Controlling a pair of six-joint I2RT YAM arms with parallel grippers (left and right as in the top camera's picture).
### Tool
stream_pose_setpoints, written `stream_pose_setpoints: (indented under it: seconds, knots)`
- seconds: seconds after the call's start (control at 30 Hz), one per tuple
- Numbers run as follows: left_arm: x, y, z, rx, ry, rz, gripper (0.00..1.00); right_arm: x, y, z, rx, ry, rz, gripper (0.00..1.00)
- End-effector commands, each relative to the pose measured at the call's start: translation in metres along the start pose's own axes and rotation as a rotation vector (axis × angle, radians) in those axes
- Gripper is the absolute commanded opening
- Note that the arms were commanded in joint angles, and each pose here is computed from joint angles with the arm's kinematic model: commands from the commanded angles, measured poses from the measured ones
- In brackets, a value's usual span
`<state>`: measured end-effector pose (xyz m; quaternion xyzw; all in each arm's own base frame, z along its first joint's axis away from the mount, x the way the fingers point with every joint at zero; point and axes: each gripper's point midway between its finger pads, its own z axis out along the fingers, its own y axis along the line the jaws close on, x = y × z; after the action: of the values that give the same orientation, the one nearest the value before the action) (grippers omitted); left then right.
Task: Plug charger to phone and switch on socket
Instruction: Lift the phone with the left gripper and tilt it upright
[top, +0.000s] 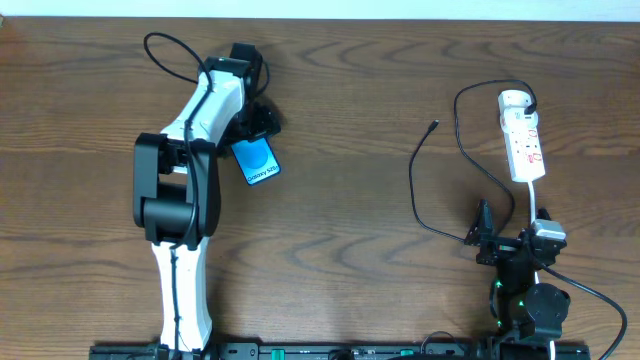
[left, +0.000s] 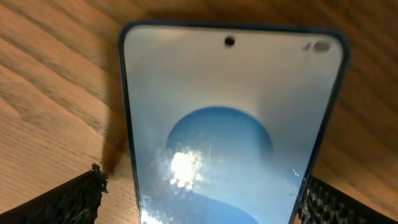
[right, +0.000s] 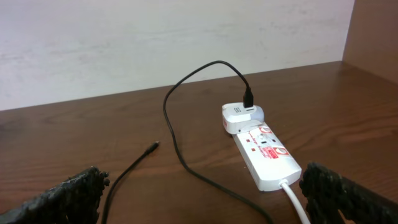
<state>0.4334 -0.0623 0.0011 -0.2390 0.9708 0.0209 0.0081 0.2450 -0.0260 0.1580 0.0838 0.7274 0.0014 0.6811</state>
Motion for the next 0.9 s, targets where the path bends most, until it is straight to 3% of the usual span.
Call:
stream_pose_setpoints:
  seconds: [0.0,0.27,0.87]
  knots:
    - [0.031,0.007,0.022,-0.027,0.105,0.020,0.98,0.000,-0.001,0.000,0.007,-0.002,0.004,0.99]
    - [0.052,0.011,0.044,-0.030,0.153,0.024,0.99,0.000,-0.002,0.000,0.007,-0.002,0.004,0.99]
    - [0.027,0.023,0.047,-0.026,0.088,-0.054,0.97,0.000,-0.002,0.000,0.007,-0.002,0.004,0.99]
